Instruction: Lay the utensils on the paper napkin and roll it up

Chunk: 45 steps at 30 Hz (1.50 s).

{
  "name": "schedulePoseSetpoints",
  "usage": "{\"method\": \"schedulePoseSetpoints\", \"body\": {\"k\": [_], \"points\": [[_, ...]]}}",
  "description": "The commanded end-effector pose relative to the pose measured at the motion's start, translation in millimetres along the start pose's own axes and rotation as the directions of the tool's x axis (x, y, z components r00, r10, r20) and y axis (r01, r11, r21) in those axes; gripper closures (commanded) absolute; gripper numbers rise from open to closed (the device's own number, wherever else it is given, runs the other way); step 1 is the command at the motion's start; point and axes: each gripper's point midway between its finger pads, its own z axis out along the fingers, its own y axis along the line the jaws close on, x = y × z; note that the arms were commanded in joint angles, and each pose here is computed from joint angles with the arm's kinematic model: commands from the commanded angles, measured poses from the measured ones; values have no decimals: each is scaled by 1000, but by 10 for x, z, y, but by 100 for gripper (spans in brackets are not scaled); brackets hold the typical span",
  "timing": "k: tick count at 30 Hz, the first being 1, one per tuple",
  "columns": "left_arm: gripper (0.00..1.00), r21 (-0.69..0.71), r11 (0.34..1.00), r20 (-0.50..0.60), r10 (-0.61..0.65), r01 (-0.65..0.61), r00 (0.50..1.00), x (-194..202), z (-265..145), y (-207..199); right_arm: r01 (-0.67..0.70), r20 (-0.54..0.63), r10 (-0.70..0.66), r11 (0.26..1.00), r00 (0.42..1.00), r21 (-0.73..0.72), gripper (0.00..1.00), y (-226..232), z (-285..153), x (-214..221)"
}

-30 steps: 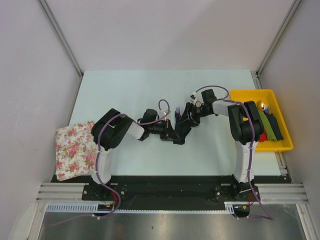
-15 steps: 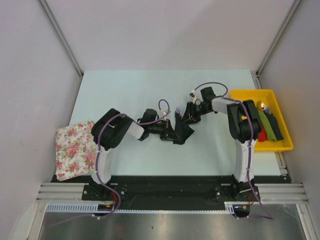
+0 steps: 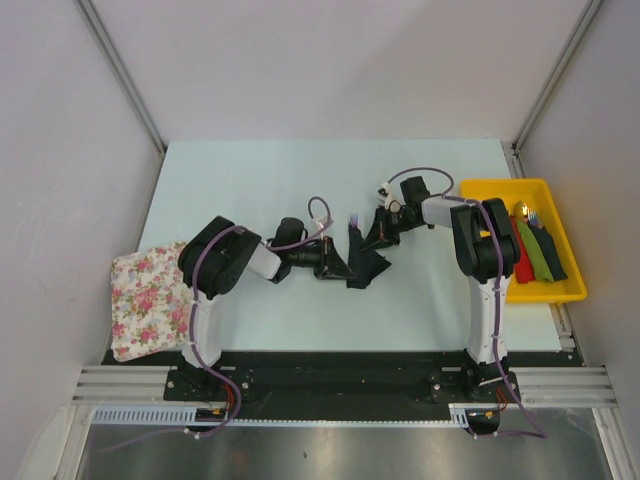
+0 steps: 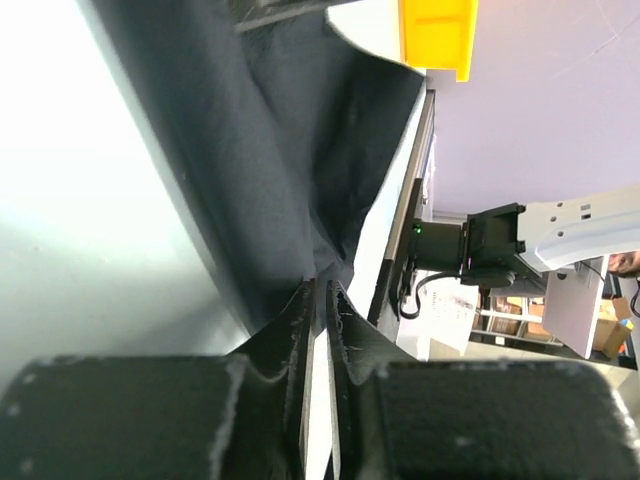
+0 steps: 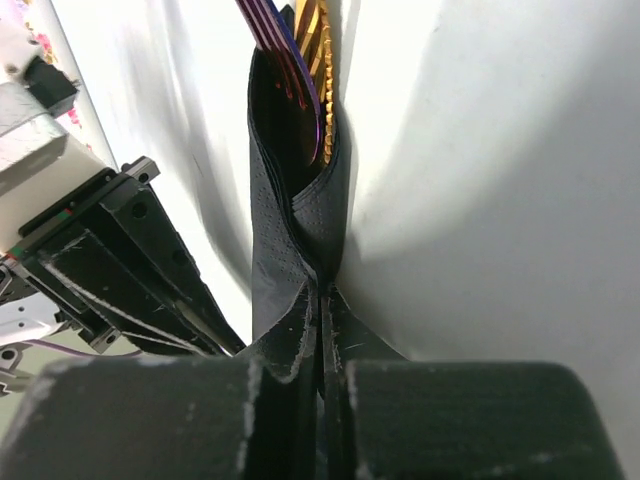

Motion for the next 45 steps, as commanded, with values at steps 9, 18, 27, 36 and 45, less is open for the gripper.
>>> {"method": "schedulePoseSetpoints", "body": {"k": [9,18,27,36,45], "points": [[69,-62,988,33,143,-140,989,-378,140,-348,-32,-16,33,998,999,47,100,-132,198,98],[83,-159,985,-86,52,-65,995,-1,154,73,-41,-14,42,998,999,53,100,-84,192,105],[97,-163,979,-95,-136,119,986,229,-24,559,22,30,-23,1000,999,18,79,127,17,-92],[99,-146,982,-85,-131,118,988,206,-41,593,146,163,-131,985,978,-87,64,796,-404,-452],[99,-127,984,-77,-134,123,988,219,-82,575,56,134,-36,987,990,-149,78,729,-189,-93]]}}
